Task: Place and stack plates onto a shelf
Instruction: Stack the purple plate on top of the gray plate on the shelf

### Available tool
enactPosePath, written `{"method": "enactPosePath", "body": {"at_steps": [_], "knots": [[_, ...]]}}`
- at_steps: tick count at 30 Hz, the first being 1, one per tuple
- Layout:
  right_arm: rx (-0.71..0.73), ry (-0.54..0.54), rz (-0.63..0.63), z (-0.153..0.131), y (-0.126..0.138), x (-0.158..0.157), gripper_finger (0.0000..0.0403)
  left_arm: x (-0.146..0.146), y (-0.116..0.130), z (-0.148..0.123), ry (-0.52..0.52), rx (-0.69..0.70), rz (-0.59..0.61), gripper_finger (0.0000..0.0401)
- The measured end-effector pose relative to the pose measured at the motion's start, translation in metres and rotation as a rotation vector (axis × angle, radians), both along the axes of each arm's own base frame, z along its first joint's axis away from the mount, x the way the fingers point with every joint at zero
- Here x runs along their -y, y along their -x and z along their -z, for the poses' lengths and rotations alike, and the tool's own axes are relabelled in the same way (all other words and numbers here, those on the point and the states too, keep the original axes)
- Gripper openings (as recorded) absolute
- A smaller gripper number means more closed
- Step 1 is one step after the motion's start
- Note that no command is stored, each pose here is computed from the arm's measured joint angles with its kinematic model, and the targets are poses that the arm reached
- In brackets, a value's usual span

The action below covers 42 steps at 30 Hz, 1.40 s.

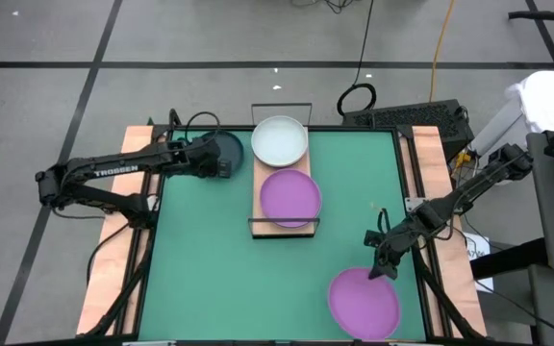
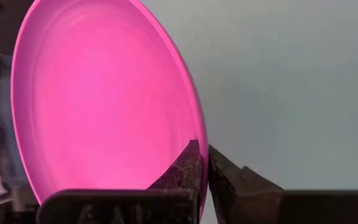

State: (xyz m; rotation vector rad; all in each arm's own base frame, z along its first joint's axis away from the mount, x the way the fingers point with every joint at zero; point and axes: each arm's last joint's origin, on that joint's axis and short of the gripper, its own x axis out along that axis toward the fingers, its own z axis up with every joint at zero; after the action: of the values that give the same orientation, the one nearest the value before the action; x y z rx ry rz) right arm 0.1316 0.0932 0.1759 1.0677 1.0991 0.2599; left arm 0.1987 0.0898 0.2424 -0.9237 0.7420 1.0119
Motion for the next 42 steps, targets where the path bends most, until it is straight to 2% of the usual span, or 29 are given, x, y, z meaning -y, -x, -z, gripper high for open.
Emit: {"method": "enactPosePath", "body": {"at_steps": [9,14,20,25,31,42], "knots": [[0.010,-0.082,0.065,-0.042,-0.010,-0.006,0.0001,-0.007,0.008,0.002,0.039,-0.034,-0.048,0.0079],[0.036,-0.070,0.118,-0.068,-0.013,-0.004,0.0000,-0.011,0.012,0.004,0.060,-0.059,-0.086,0.0084],[0.066,-0.079,0.198,-0.094,-0.019,0.003,0.0000,-0.017,0.021,0.006,0.097,-0.072,-0.233,0.0084],[0.152,-0.040,0.312,-0.111,-0.026,0.014,0.0000,-0.027,0.027,0.007,0.093,-0.085,-0.286,0.0081],[0.255,0.025,0.462,-0.128,-0.033,0.030,0.0000,-0.031,0.030,0.007,0.093,-0.086,-0.294,0.0083],[0.354,0.188,0.878,-0.137,-0.044,0.075,0.0000,-0.031,0.029,0.007,0.087,-0.094,-0.269,0.0084]]}}
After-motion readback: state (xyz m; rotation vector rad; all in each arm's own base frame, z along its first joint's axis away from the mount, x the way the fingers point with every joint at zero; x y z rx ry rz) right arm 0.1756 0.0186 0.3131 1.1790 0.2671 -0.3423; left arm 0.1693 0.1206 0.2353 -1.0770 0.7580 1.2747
